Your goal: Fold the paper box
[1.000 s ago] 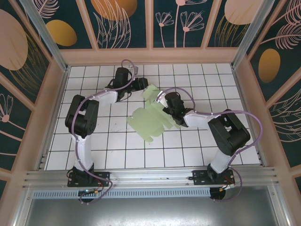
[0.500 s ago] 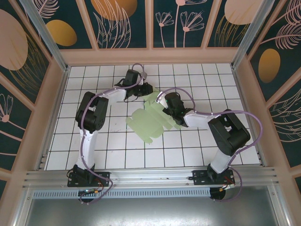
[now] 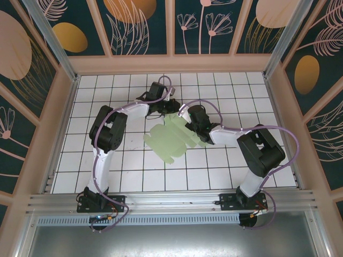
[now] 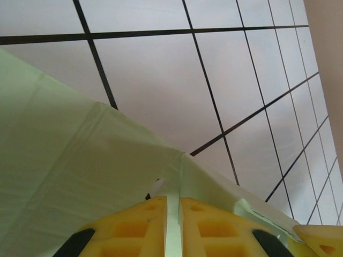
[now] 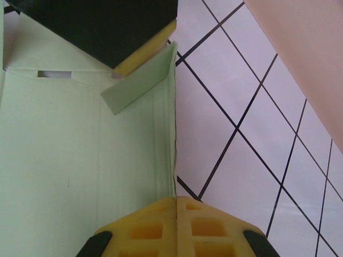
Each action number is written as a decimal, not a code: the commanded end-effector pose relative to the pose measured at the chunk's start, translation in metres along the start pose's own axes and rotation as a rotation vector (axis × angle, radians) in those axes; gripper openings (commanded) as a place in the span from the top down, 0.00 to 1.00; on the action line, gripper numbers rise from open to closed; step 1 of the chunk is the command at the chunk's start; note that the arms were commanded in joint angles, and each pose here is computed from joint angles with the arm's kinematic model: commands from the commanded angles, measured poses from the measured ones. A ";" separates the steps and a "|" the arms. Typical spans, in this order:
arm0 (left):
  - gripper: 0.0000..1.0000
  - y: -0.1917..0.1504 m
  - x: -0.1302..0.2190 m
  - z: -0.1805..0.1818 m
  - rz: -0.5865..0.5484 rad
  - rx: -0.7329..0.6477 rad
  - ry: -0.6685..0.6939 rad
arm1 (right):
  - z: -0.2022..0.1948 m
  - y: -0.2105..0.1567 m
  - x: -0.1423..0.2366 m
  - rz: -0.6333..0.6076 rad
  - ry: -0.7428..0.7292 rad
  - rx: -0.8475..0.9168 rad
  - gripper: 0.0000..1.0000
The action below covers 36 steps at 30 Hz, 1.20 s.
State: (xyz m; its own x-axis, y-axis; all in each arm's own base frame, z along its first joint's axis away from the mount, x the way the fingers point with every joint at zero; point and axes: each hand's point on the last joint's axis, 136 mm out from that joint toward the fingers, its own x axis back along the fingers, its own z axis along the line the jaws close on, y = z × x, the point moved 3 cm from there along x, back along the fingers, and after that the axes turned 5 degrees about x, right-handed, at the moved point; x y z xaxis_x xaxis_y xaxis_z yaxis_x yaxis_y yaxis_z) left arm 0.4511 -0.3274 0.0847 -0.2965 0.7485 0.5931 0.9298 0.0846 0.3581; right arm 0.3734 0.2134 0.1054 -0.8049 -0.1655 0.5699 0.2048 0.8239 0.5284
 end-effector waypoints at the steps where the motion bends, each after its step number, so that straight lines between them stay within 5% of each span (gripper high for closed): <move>1: 0.84 0.005 -0.002 -0.022 0.000 0.001 -0.095 | -0.003 0.016 0.004 -0.051 0.008 -0.031 1.00; 8: 0.80 0.006 0.001 -0.039 -0.003 0.007 -0.195 | -0.003 0.018 0.003 -0.057 0.013 -0.044 1.00; 15: 0.74 0.008 0.017 -0.018 -0.079 -0.036 -0.050 | -0.005 0.014 0.001 -0.047 0.002 -0.051 1.00; 23: 0.64 0.021 0.079 0.004 -0.239 0.010 0.017 | -0.005 0.014 0.000 -0.049 0.008 -0.060 1.00; 30: 0.66 0.003 0.079 0.053 -0.193 0.092 0.129 | -0.005 0.014 -0.001 -0.050 0.012 -0.065 1.00; 36: 0.84 -0.014 0.062 0.064 -0.118 0.149 0.104 | -0.005 0.013 -0.003 -0.048 0.015 -0.069 1.00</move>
State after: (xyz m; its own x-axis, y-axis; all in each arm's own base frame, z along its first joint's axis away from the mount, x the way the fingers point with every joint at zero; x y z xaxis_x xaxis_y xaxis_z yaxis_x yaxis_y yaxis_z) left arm 0.4442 -0.2357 0.0873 -0.4741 0.6371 0.6078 0.8781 0.2912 0.3798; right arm 0.3733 0.2182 0.1065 -0.7950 -0.1995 0.5729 0.2057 0.7998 0.5639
